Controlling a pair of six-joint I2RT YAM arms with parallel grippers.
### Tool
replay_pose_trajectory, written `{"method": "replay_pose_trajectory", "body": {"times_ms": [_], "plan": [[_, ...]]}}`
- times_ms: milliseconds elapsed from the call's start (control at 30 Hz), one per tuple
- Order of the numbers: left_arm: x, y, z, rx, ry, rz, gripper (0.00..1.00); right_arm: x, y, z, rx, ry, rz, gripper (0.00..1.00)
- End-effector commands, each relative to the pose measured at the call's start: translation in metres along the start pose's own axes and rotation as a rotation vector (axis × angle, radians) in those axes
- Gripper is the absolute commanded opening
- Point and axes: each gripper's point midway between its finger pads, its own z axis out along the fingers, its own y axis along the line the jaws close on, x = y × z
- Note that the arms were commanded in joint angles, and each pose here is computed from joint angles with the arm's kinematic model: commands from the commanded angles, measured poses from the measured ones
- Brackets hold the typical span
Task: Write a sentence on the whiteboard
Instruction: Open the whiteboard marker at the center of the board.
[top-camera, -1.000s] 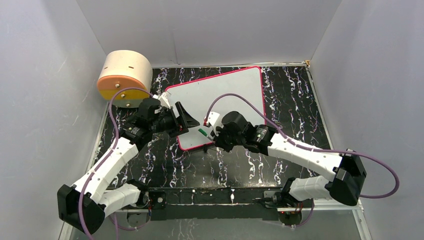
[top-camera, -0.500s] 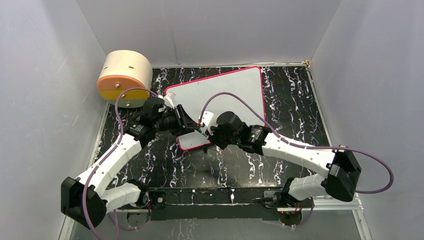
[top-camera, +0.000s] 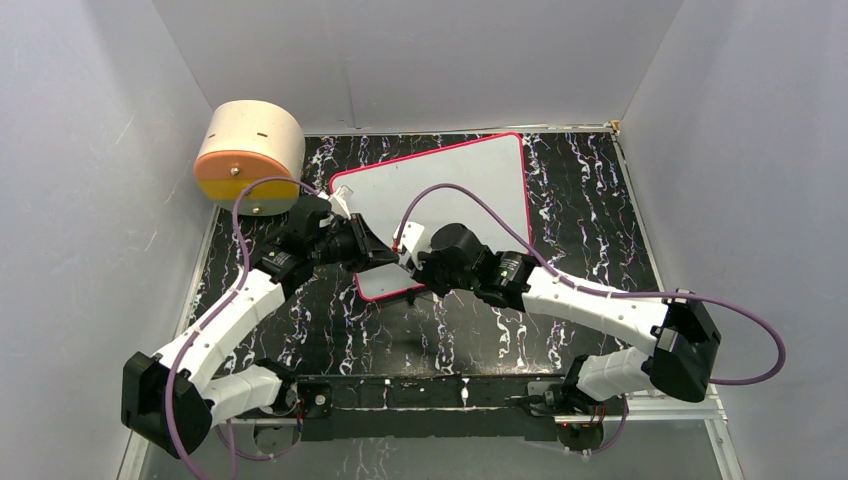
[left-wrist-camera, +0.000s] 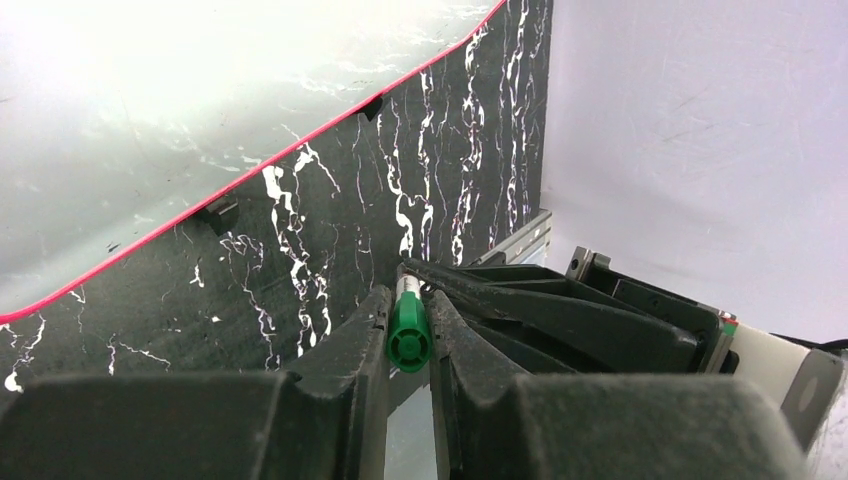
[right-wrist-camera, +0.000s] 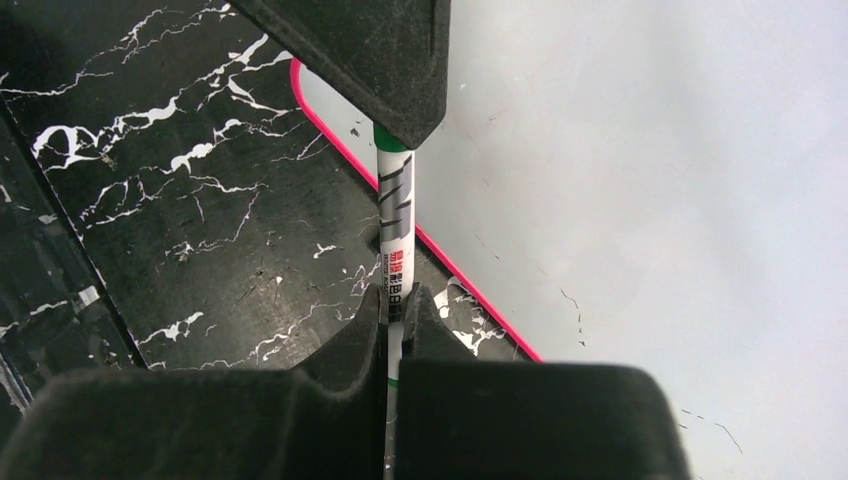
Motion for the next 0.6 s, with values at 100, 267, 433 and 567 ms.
{"method": "replay_pose_trajectory", "body": {"times_ms": [100, 267, 433, 567], "plan": [[-0.005, -0.011, -0.008, 0.085, -0.088, -0.031, 0.00, -0.042, -0.004, -0.013, 0.028, -0.181, 0.079, 0.32], [-0.007, -0.015, -0.008, 0.135, -0.124, -0.063, 0.00, -0.048, -0.011, -0.030, 0.063, -0.276, 0.160, 0.58], [-0.010, -0.022, -0.009, 0.207, -0.163, -0.088, 0.00, -0.051, -0.018, -0.047, 0.046, -0.380, 0.322, 0.73], [-0.008, -0.027, -0.010, 0.286, -0.176, -0.120, 0.00, -0.056, -0.021, -0.065, -0.032, -0.500, 0.477, 0.79]]}}
